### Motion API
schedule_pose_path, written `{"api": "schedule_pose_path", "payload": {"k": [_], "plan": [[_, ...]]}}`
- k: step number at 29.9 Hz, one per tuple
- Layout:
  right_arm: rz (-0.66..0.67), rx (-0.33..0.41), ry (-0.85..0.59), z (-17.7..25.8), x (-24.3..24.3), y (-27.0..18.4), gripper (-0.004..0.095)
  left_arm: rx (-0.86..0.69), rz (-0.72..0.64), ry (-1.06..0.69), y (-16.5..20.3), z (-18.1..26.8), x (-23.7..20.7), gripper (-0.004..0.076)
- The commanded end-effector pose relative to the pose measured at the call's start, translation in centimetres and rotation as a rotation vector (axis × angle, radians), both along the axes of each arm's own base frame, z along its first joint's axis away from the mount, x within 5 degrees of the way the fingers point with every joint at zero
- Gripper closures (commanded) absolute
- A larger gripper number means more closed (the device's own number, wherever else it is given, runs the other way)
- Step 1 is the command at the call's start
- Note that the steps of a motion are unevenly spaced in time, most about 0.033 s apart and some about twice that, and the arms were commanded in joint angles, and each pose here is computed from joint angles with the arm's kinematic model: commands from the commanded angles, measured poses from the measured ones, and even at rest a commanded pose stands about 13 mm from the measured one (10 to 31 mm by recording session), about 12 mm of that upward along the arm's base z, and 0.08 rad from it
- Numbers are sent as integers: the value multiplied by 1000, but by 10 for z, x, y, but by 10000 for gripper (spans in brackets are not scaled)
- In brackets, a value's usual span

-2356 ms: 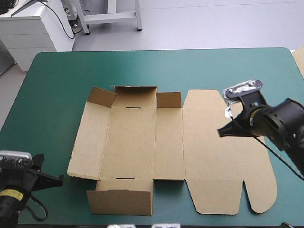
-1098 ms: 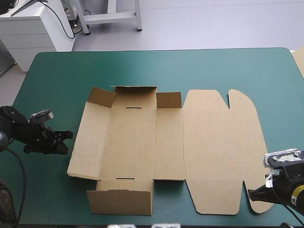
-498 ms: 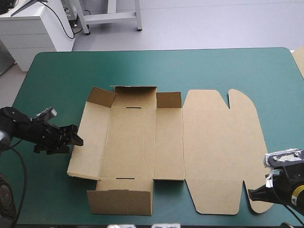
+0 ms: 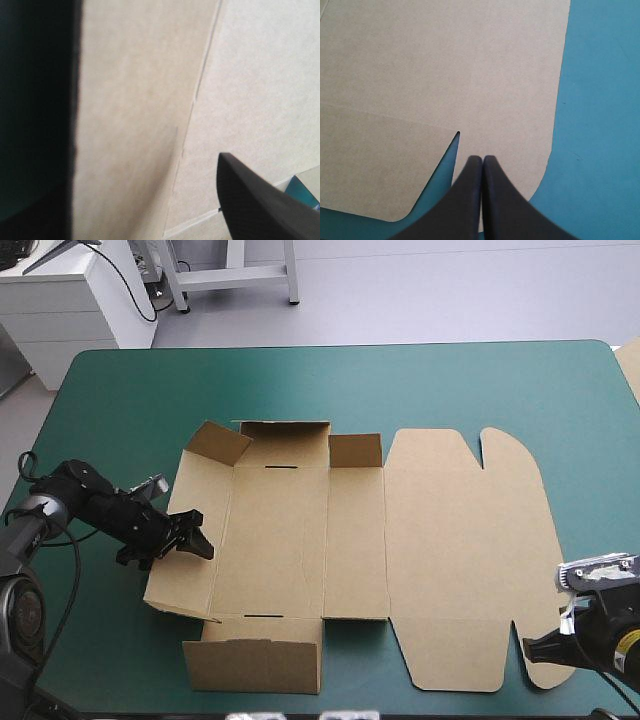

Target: Fold the box

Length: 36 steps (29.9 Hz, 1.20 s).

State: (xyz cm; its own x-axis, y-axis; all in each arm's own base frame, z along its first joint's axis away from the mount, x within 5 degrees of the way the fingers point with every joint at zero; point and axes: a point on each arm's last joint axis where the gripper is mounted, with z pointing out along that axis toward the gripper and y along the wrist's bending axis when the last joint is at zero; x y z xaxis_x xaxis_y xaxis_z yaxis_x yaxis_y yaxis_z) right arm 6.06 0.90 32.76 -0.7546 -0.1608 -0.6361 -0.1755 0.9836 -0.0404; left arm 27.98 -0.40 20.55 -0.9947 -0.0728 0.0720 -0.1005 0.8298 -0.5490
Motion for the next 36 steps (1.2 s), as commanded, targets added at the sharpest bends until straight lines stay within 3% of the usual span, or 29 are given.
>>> {"api": "schedule_pose_path", "payload": {"k": [1, 5, 10, 15, 22, 27, 36], "plan": [[-12, -13, -35, 8, 1, -2, 929, -76, -49, 13, -12, 18, -5, 290], [-12, -13, -35, 8, 1, -2, 929, -99, -37, 3, -14, 19, -4, 423], [-12, -13, -35, 8, 1, -2, 929, -118, -45, -51, -15, 20, 0, 731], [-10, -6, -32, 8, 1, -2, 929, -117, -34, -66, -15, 22, 1, 731], [-10, -6, -32, 8, 1, -2, 929, -73, -121, -57, -24, 31, 2, 731], [-6, 5, -26, 7, 1, -1, 929, 230, -178, -129, -34, 66, 24, 731], [33, 27, -7, 6, -1, 3, 929, 554, -402, -560, -93, 160, 53, 731]]}}
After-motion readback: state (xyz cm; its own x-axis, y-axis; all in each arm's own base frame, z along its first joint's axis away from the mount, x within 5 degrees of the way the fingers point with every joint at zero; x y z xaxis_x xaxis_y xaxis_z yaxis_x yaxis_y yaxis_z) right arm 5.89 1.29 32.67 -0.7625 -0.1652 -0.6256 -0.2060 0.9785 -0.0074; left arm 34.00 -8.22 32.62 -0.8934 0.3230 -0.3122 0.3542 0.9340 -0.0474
